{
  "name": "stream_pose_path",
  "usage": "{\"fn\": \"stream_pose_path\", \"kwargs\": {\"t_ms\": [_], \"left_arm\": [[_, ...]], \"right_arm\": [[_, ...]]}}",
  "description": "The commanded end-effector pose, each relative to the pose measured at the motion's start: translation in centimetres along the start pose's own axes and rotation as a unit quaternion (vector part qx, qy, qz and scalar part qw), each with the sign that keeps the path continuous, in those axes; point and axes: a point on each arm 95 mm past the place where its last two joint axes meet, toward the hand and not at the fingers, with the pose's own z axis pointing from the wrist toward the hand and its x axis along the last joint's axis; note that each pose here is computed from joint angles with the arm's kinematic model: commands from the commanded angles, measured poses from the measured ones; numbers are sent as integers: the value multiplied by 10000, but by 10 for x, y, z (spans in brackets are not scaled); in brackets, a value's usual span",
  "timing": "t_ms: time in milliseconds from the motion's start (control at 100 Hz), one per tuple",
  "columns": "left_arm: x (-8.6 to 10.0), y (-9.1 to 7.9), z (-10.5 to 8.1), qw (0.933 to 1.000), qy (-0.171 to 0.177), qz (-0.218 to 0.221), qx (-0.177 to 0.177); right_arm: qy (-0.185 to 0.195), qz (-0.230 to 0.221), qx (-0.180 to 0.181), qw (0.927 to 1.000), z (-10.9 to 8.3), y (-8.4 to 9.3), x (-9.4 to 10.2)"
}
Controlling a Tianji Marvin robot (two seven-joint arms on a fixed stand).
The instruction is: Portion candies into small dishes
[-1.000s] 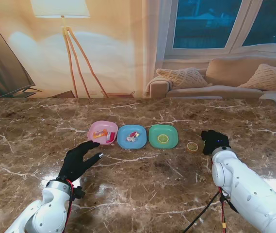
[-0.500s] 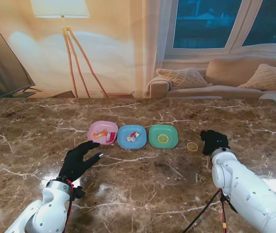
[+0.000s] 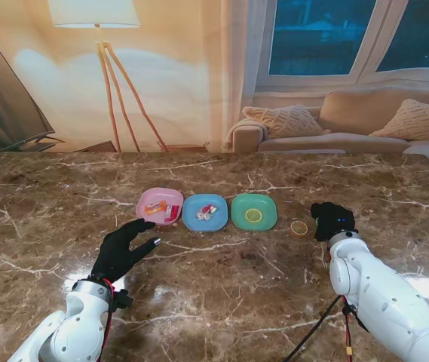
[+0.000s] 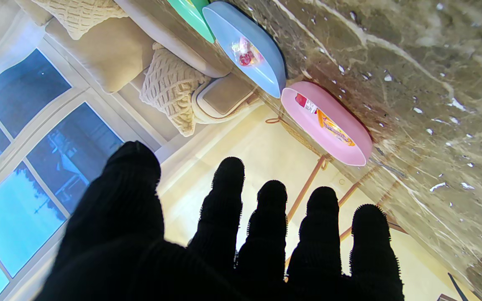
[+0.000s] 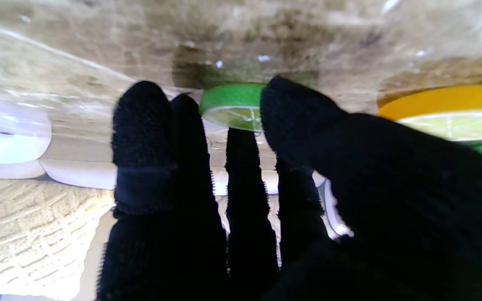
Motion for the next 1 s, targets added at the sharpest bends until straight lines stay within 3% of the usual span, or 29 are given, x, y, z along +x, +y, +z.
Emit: {"fn": "stream_pose_path", "kwargs": {"t_ms": [0, 990], "left_arm": [[-1, 3, -2, 10000, -22, -13, -33], [-1, 4, -2, 10000, 1, -23, -65]], "right_arm": [[72, 2, 988, 9951, -37, -70, 8], [218, 16, 315, 9993, -22, -24, 8]]}}
